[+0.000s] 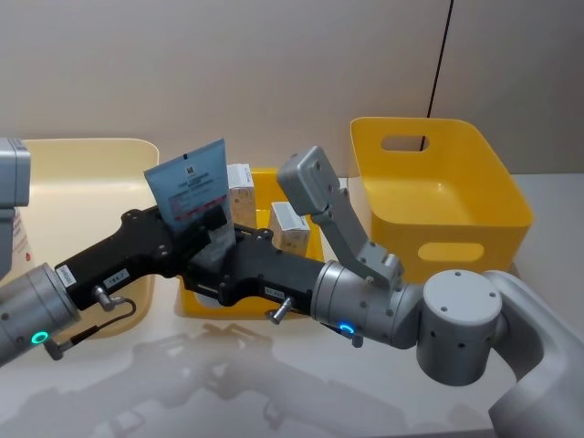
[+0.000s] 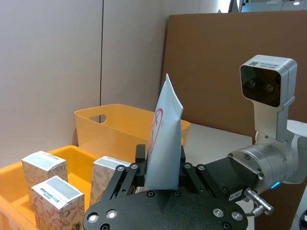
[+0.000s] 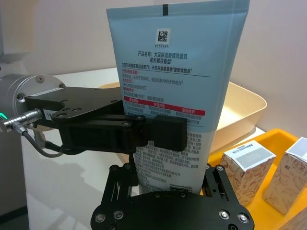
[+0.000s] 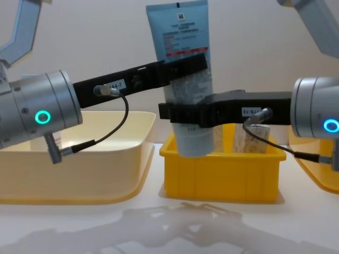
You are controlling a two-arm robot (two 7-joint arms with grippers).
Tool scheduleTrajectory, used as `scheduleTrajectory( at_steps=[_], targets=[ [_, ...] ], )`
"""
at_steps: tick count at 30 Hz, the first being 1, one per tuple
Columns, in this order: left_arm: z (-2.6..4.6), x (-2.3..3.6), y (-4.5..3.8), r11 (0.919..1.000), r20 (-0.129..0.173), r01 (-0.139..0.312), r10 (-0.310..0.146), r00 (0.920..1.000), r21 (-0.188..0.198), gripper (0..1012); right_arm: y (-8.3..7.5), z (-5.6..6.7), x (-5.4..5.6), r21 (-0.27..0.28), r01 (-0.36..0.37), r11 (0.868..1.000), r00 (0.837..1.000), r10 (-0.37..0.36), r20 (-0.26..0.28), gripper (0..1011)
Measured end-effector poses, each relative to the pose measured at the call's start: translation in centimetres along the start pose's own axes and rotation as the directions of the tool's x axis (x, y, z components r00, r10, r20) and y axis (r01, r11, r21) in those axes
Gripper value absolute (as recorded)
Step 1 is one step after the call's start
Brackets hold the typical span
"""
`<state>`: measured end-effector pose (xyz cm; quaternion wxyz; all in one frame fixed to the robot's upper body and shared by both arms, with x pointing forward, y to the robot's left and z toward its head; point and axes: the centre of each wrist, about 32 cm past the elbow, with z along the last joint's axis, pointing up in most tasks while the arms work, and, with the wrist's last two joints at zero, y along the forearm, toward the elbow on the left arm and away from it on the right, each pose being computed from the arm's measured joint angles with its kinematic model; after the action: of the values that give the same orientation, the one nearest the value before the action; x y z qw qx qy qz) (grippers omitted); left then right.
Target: Bimanual collaborative sorting of washing and personal care products
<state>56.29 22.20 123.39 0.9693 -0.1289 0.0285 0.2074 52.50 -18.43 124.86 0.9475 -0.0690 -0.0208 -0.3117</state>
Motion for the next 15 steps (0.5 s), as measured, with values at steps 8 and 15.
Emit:
scheduleTrajectory(
  at_steps=[8,15],
  targets=[
    [-0.01,-0.02,-0.04,1.0000,-0.001,0.001,-0.001,1.0000,-0.001,539,0.06,0.00,-0.01,0.000,0.000,1.000,1.000,0.000,0.001,566],
    [-0.01,-0.01,-0.02,1.0000,0.000,0.001,-0.001,1.0000,0.000,757,0.09,0.00,-0.02,0.000,0.000,1.000,1.000,0.000,0.001,527]
  ],
)
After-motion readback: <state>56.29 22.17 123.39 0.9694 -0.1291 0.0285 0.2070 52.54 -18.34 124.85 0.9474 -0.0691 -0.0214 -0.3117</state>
